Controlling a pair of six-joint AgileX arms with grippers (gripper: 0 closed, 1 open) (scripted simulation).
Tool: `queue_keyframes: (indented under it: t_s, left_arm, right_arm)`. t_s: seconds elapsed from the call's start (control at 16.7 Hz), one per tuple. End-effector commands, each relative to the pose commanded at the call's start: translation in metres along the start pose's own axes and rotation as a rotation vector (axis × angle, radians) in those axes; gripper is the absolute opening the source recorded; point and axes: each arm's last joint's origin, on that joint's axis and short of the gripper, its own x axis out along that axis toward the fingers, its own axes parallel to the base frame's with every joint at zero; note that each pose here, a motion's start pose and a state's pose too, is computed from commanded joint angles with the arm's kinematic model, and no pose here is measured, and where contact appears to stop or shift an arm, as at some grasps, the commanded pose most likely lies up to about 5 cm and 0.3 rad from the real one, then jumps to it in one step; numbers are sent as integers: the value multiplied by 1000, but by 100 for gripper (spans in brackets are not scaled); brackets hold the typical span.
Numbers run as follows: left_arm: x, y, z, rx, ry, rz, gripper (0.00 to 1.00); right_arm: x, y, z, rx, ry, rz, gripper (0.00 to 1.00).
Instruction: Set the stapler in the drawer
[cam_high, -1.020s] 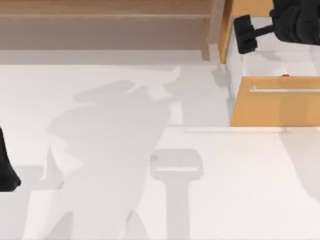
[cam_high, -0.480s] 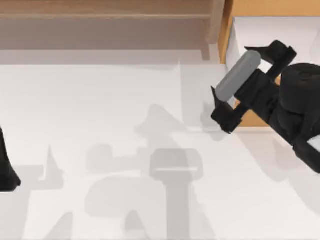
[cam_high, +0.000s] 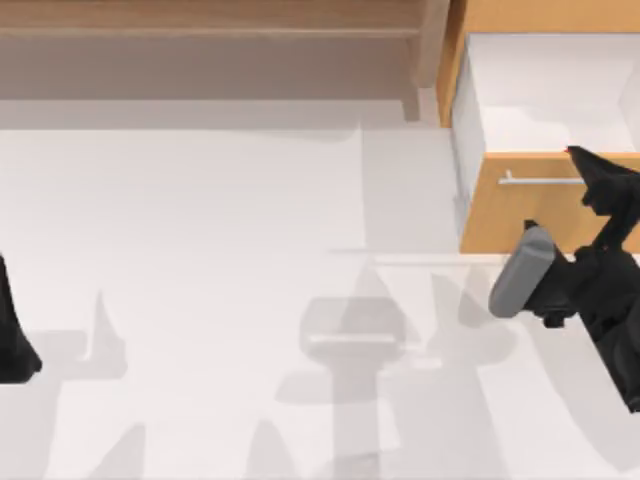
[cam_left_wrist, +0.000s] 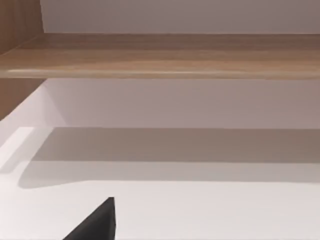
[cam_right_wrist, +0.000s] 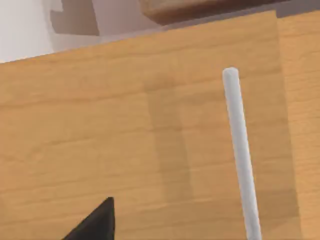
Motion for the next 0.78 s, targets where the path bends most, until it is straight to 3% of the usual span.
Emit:
queue_keyframes:
  t_s: [0.12, 0.3, 0.78]
  left_arm:
    - [0, 0, 0, 0, 0, 0, 100]
    - [0, 0, 0, 0, 0, 0, 100]
    - [0, 0, 0, 0, 0, 0, 100]
  right_arm:
    - [-8, 3, -14, -105, 86, -39, 100]
    - [-13, 3, -27, -183, 174, -68, 100]
    - [-9, 3, -29, -190, 184, -70, 100]
